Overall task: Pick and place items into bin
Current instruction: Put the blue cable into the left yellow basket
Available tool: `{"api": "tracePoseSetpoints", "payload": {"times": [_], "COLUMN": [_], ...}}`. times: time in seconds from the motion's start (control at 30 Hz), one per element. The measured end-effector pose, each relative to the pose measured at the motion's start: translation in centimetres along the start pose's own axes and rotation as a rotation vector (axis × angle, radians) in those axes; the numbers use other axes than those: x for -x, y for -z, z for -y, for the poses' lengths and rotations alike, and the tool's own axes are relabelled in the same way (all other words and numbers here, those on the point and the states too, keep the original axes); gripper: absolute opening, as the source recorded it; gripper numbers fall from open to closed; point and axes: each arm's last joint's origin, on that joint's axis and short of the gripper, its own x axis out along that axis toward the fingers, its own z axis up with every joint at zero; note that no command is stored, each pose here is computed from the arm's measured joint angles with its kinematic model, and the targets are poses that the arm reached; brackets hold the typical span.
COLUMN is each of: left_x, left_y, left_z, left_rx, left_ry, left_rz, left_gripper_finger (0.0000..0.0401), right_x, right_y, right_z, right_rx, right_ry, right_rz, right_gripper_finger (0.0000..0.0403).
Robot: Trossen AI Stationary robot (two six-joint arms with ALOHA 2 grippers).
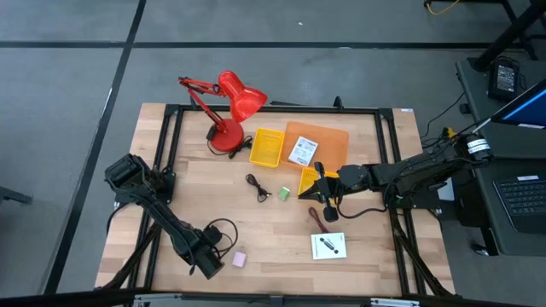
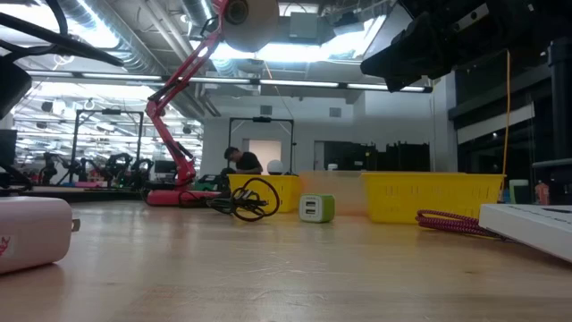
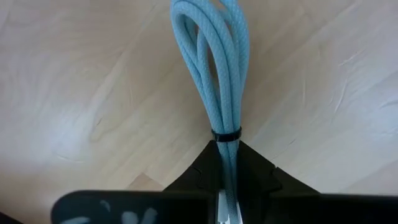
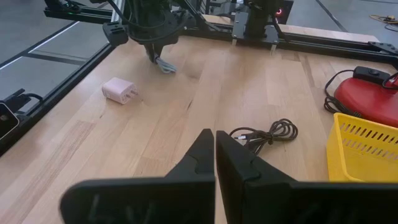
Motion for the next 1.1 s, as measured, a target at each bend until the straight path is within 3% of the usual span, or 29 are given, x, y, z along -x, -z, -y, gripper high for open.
{"api": "tracePoseSetpoints", "payload": {"times": [0.27,0.57,1.1], "left_x": [1.4,5.2,13.6], "left_y": [-0.1,-0.6,-0.9], "left_z": [-0.5,-1.7,-6.9], "left_rx": [-0.046,-0.215,-0.434], "left_ry": [0.031,0.088,0.108], "left_rz": [0.076,0.386,0.887], "left_gripper_finger": [0.0021,0.0021,0.0021], "right_x": [0.0,0.0,0.0], "right_y": [0.0,0.0,0.0], "right_z": [0.0,0.0,0.0], "right_rx": [0.0,0.004,0.029], "right_ry": [0.0,0.0,0.0], "right_rz": [0.0,0.0,-0.002], "right_gripper_finger": [0.0,0.0,0.0]}}
